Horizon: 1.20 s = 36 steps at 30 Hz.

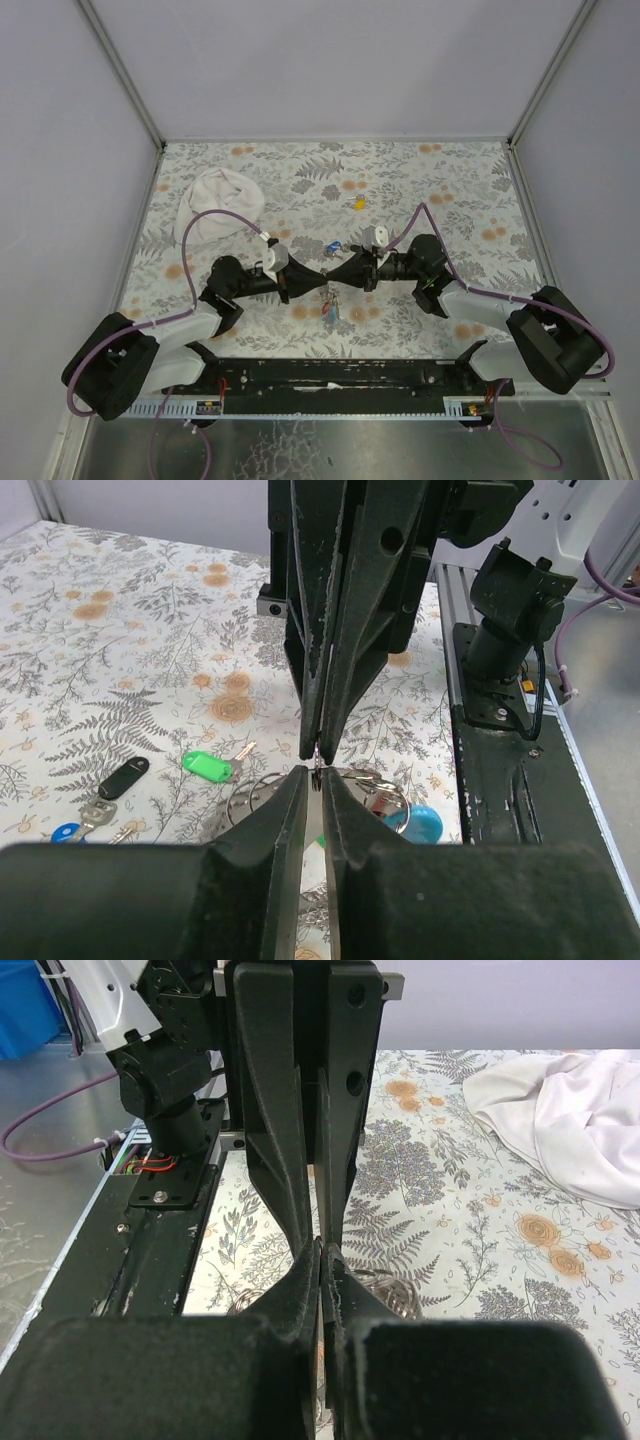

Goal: Put the keys on the keyring

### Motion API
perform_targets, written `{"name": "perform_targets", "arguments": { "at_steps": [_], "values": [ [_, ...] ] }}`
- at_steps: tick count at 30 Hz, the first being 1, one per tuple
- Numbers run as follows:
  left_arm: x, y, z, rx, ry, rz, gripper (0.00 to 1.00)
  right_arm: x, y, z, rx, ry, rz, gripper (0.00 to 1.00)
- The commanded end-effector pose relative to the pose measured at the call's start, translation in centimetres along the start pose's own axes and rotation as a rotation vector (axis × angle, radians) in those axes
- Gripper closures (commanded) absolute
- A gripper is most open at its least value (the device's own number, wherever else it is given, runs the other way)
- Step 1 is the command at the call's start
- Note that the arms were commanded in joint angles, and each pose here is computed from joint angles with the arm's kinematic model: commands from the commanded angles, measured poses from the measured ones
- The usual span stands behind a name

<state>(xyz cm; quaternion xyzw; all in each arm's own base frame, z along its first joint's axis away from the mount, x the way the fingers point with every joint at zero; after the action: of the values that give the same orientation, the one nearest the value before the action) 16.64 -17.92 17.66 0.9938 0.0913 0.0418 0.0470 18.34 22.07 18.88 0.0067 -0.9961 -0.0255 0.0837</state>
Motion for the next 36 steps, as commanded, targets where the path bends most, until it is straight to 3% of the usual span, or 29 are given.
{"name": "perform_targets", "arguments": {
  "at_steps": [1, 13, 21, 27, 30, 32, 33, 36],
  "values": [
    [0.6, 0.3, -0.1, 0.000, 0.004, -0.012, 0.90, 0.5, 0.4, -2.6, -0.082, -0.115, -0.043, 1.00],
    [0.6, 0.3, -0.7, -0.028, 0.012, -0.016, 0.94, 0.5, 0.3, -2.4, -0.074, -0.104, -0.050, 1.00],
    [0.5, 0.4, -1.0, -0.044, 0.014, -0.006, 0.87, 0.4, 0.5, -2.3, -0.072, -0.091, -0.060, 1.00],
    [0.6, 0.7, -0.6, -0.030, -0.005, 0.019, 0.99, 0.5, 0.5, -2.3, -0.072, -0.088, -0.057, 1.00],
    [0.7, 0.7, -0.7, -0.025, -0.007, 0.013, 1.00, 0.4, 0.4, -2.3, -0.072, -0.084, -0.039, 1.00],
    [0.8, 0.7, -0.8, -0.007, -0.004, 0.004, 1.00, 0.5, 0.2, -2.3, -0.083, -0.084, -0.005, 0.95],
    [0.9, 0.6, -0.9, 0.006, -0.006, -0.010, 1.00, 0.6, 0.0, -2.3, -0.090, -0.079, 0.020, 0.85],
    [1.1, 0.3, -1.1, 0.051, -0.005, -0.054, 1.00, 0.8, -0.5, -2.8, -0.090, -0.047, 0.091, 0.65]
  ]
}}
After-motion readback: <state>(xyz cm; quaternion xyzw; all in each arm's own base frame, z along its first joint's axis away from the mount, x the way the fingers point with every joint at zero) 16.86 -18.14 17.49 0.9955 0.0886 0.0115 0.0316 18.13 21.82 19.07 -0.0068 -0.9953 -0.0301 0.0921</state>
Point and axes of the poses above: each gripper's point midway between its finger pads, its own y axis out along the fingers, its own x axis along the line the jaws close on, z = x × y, the point moved 10 cm from there along -y, back along the fingers, and after that the axes turned 9 degrees about y, right-handed, at the moved point
